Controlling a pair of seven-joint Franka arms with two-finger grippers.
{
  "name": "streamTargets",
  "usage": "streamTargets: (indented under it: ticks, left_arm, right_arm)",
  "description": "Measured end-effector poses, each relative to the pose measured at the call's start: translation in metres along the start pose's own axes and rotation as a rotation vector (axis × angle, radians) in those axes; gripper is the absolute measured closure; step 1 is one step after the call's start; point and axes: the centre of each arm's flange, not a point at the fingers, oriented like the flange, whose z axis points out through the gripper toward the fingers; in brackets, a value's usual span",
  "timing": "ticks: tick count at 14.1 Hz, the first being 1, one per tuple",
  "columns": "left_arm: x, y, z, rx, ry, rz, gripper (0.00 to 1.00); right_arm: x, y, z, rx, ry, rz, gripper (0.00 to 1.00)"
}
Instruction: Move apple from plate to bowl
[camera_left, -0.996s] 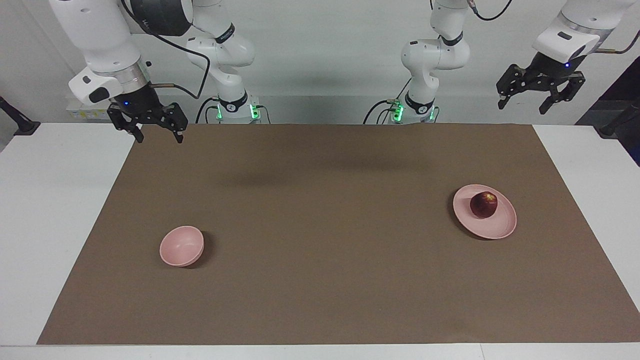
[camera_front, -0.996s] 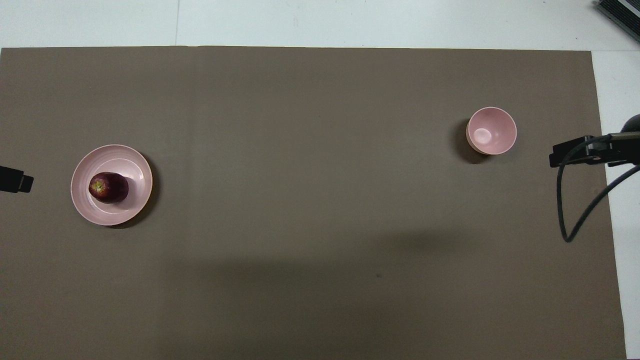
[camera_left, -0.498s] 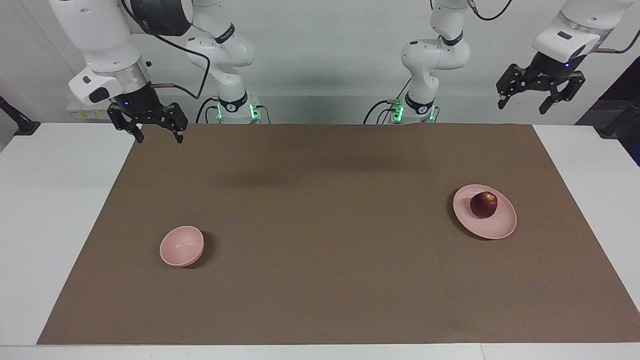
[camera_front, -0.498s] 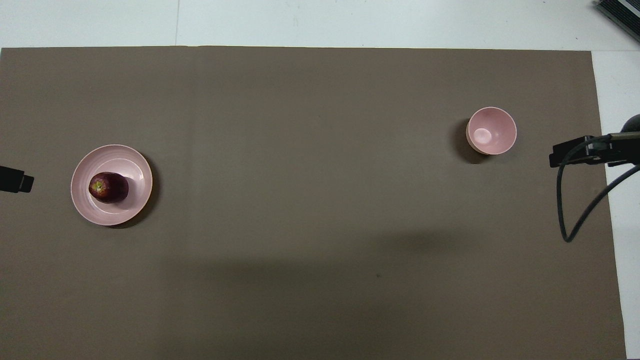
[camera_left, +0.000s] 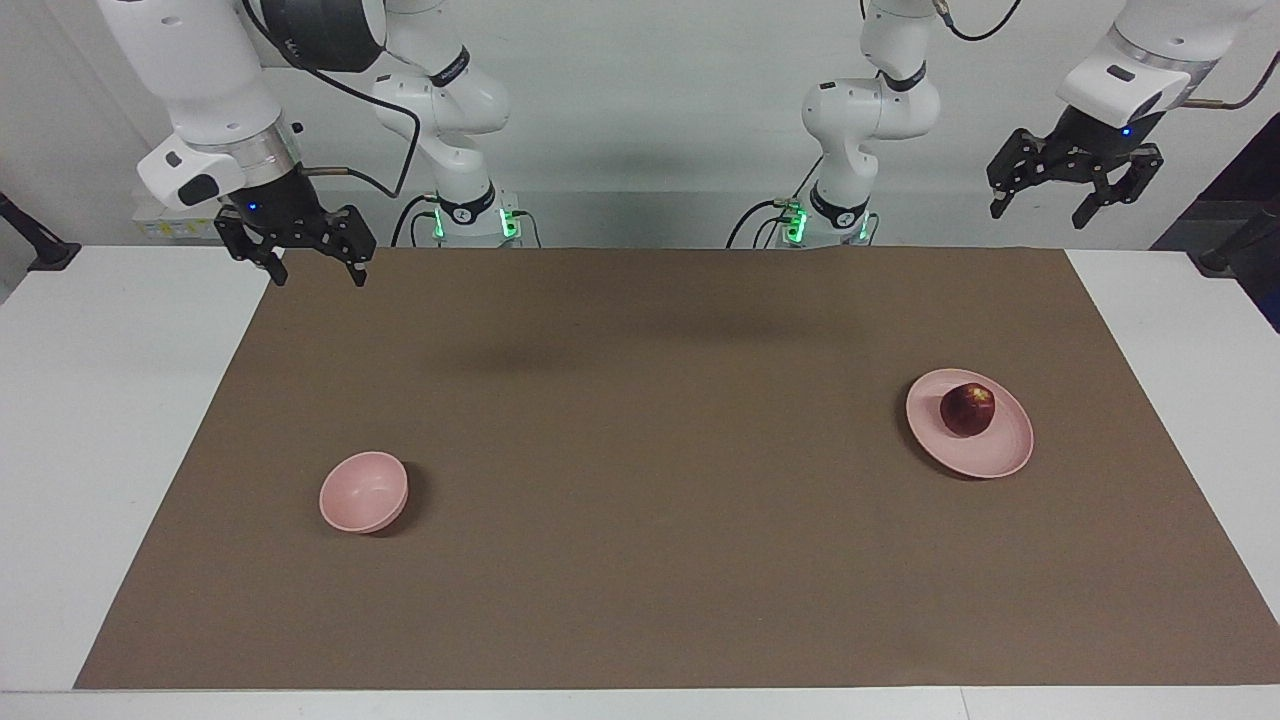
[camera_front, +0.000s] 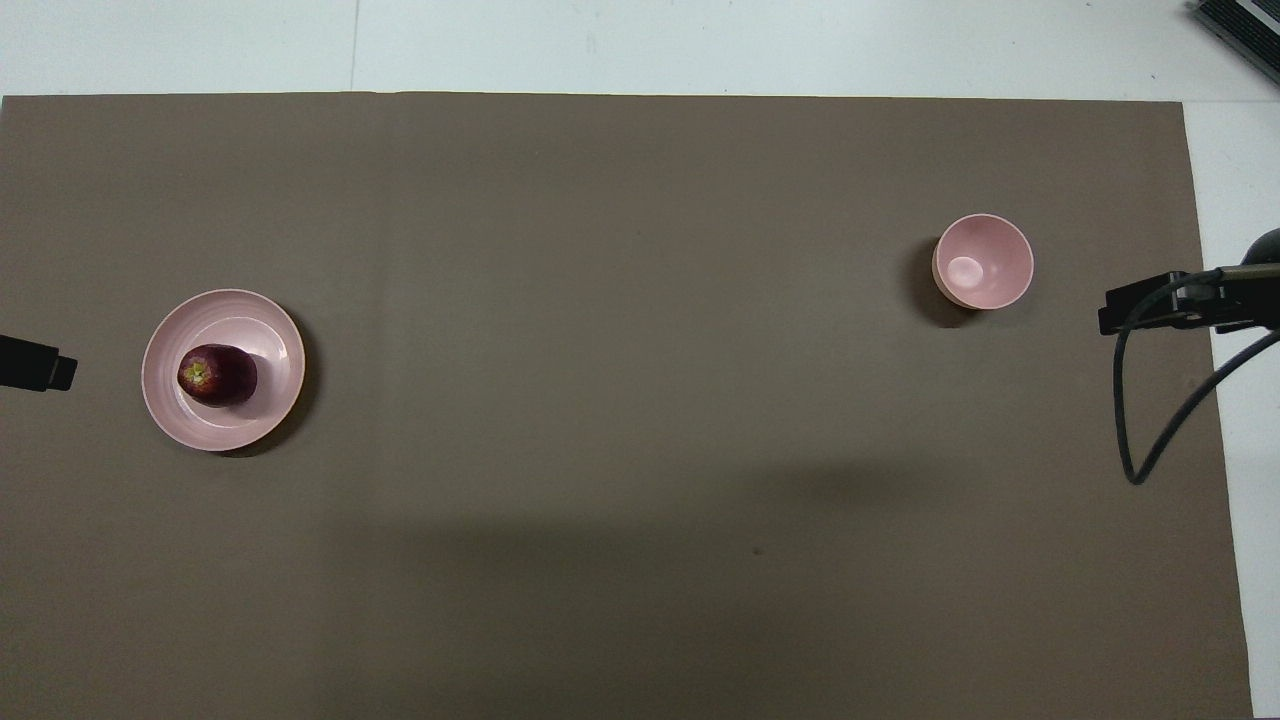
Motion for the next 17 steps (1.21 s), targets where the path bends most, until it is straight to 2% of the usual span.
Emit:
streamTargets:
  ticks: [17]
  left_arm:
    - [0.0,0.0086,0.0019,-0.006,-0.003,0.016,0.0]
  right_arm:
    - [0.0,0.0,0.0,0.0,0.0,0.0,0.0]
